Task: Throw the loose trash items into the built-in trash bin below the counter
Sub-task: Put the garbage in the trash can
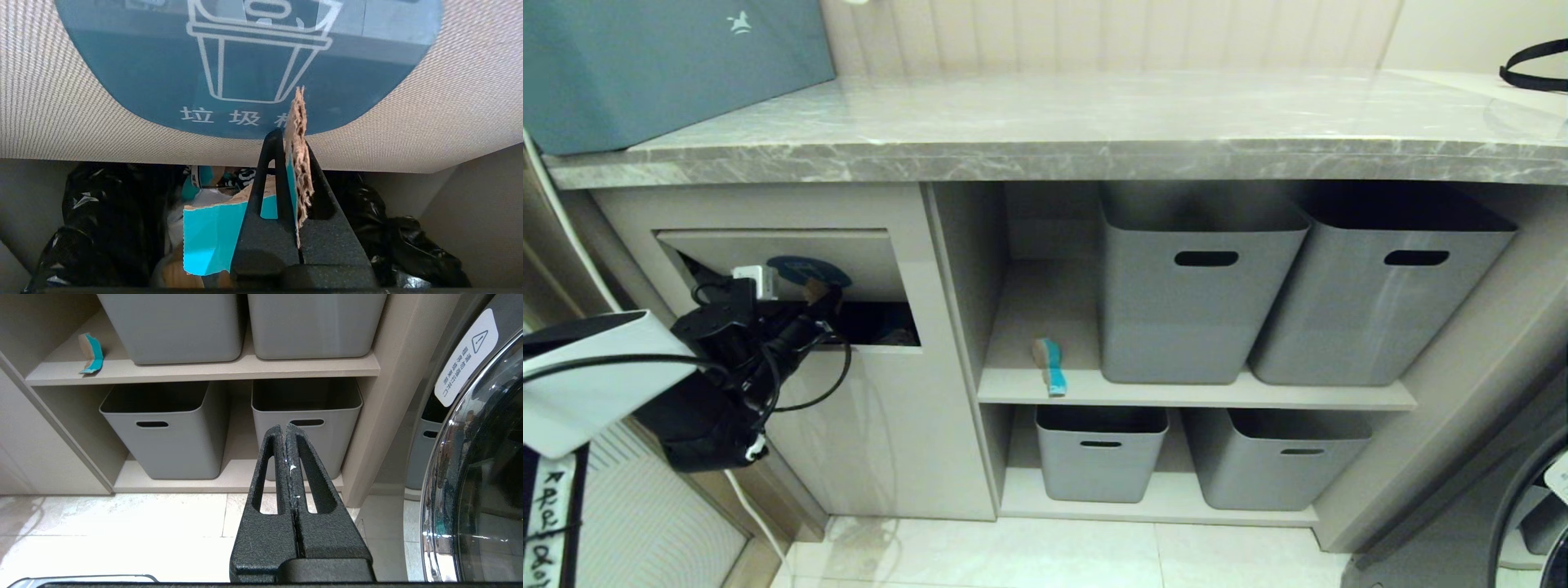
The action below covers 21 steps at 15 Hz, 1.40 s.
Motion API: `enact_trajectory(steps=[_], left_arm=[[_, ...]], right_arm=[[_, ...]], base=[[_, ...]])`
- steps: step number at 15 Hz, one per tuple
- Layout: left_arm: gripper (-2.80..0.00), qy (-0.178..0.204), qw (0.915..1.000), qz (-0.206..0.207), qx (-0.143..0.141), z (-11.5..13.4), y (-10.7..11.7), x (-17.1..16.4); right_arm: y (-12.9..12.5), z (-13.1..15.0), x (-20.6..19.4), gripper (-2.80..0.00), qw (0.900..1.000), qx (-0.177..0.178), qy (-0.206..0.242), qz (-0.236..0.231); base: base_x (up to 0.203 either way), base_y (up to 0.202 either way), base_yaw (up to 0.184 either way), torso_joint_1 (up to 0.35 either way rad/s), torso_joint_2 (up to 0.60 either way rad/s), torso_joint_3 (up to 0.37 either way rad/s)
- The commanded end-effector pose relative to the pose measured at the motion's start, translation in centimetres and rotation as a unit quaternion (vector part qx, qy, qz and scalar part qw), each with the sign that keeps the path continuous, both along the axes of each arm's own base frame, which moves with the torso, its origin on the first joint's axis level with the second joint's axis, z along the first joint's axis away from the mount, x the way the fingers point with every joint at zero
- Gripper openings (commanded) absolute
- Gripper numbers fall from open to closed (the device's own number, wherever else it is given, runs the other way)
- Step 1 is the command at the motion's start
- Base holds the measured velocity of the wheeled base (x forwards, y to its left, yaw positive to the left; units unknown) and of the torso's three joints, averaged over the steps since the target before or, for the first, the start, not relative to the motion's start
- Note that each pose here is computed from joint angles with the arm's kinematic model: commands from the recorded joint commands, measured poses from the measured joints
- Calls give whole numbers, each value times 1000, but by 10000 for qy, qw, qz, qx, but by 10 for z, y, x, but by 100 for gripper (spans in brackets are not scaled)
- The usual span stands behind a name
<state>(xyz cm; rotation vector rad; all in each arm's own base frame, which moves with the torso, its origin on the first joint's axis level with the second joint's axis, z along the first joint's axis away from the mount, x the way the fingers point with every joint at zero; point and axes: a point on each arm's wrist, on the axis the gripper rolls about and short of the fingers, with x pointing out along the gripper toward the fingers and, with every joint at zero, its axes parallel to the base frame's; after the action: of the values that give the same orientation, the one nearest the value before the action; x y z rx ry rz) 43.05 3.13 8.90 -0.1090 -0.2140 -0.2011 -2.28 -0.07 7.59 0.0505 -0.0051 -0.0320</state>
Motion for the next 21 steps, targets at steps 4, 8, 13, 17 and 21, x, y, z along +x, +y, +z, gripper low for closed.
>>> enact_trajectory(steps=[4, 8, 13, 17, 21], left_arm=[[0, -184, 9998, 9, 20, 2, 0, 8], [0, -232, 9997, 108, -1, 6, 0, 8], [0, 14, 9996, 268, -63, 8, -1, -12], [0, 141, 9995, 275, -71, 22, -4, -39], [0, 366, 9989, 270, -94, 39, -7, -88]], right_arm=[[0, 0, 0, -280, 10000, 1, 6, 0], [0, 0, 0, -280, 10000, 1, 6, 0], [0, 0, 0, -280, 10000, -2, 6, 0], [0, 0, 0, -280, 10000, 1, 6, 0], [0, 0, 0, -280, 10000, 1, 6, 0]], base=[[0, 0, 0, 0, 0, 0], [0, 0, 0, 0, 0, 0], [0, 0, 0, 0, 0, 0], [0, 0, 0, 0, 0, 0], [0, 0, 0, 0, 0, 0]])
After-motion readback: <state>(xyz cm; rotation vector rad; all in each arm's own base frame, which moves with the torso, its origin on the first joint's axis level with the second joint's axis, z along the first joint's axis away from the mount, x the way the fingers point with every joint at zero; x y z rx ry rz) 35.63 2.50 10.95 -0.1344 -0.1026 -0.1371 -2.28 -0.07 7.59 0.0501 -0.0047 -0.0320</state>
